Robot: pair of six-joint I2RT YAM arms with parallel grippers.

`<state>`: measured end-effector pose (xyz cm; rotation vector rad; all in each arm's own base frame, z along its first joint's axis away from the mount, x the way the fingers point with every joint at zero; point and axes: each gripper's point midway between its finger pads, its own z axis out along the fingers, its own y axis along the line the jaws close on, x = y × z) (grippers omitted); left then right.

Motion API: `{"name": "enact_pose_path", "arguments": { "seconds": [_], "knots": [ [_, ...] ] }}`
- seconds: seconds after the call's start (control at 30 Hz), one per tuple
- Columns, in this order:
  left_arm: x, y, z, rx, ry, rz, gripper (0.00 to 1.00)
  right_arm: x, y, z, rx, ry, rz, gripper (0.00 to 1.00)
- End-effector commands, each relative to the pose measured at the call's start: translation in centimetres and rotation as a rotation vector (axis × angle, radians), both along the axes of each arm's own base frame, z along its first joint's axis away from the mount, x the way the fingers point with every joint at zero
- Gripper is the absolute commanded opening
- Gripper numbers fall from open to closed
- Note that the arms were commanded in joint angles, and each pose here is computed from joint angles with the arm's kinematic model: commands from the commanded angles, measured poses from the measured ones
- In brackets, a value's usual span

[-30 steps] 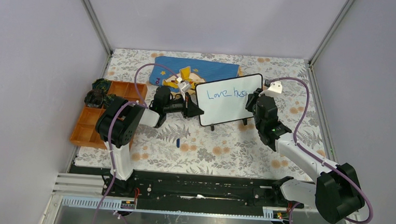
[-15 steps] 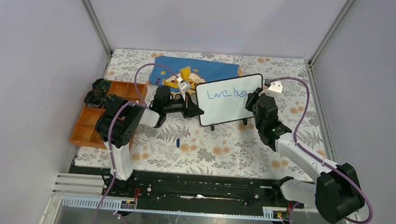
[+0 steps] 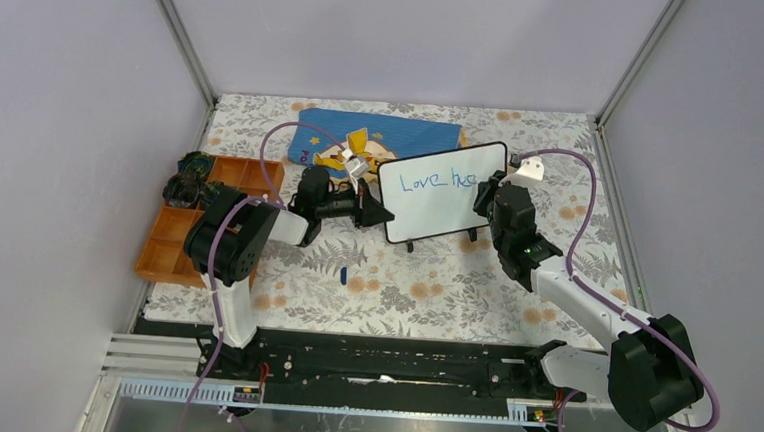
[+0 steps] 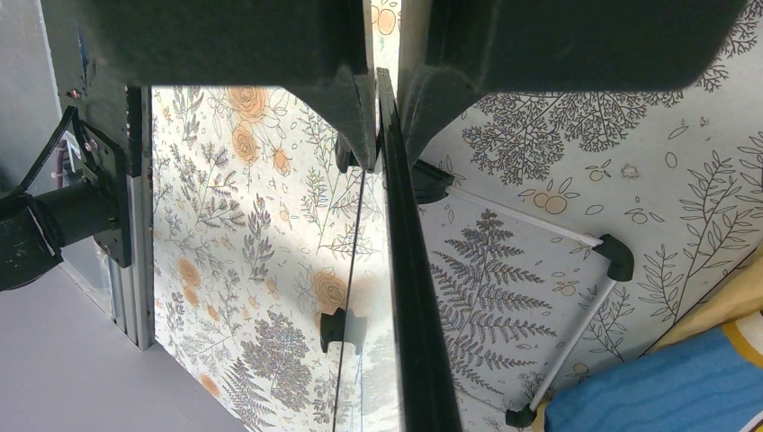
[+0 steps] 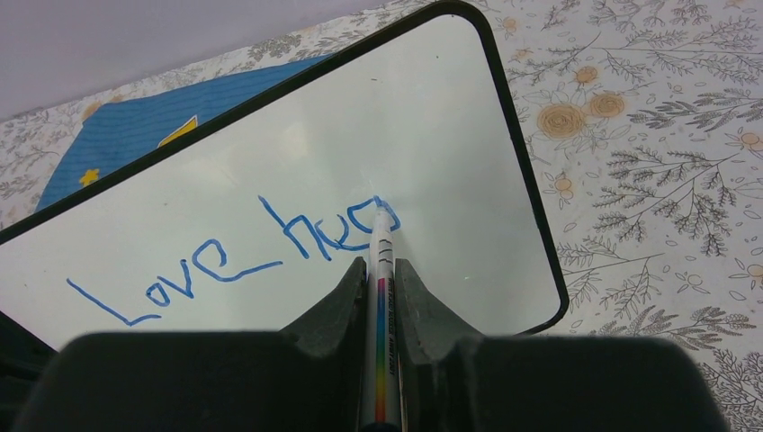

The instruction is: Write a sentence on the whiteboard

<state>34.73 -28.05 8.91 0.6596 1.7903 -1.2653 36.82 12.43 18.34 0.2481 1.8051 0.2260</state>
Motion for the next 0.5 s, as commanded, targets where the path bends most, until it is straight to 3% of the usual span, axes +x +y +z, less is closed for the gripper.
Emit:
{"name": "enact_pose_path", "arguments": {
  "seconds": [0.0,0.3,0.47],
  "knots": [
    [-2.5,0.4,-5.5,0.125,0.152,-0.008,0.0,-0.1,-0.5,0.4,0.006,-0.009,-0.015,0.0],
    [-2.5,0.5,-5.5,0.127,0.152,-0.006,0.0,-0.4,-1.4,0.5,-0.014,-0.004,-0.055,0.0],
    [-2.5,0.5,-5.4,0.127,0.149,-0.006,0.0,-1.0,-0.7,2.8,0.045,-0.084,-0.006,0.0]
  ]
}}
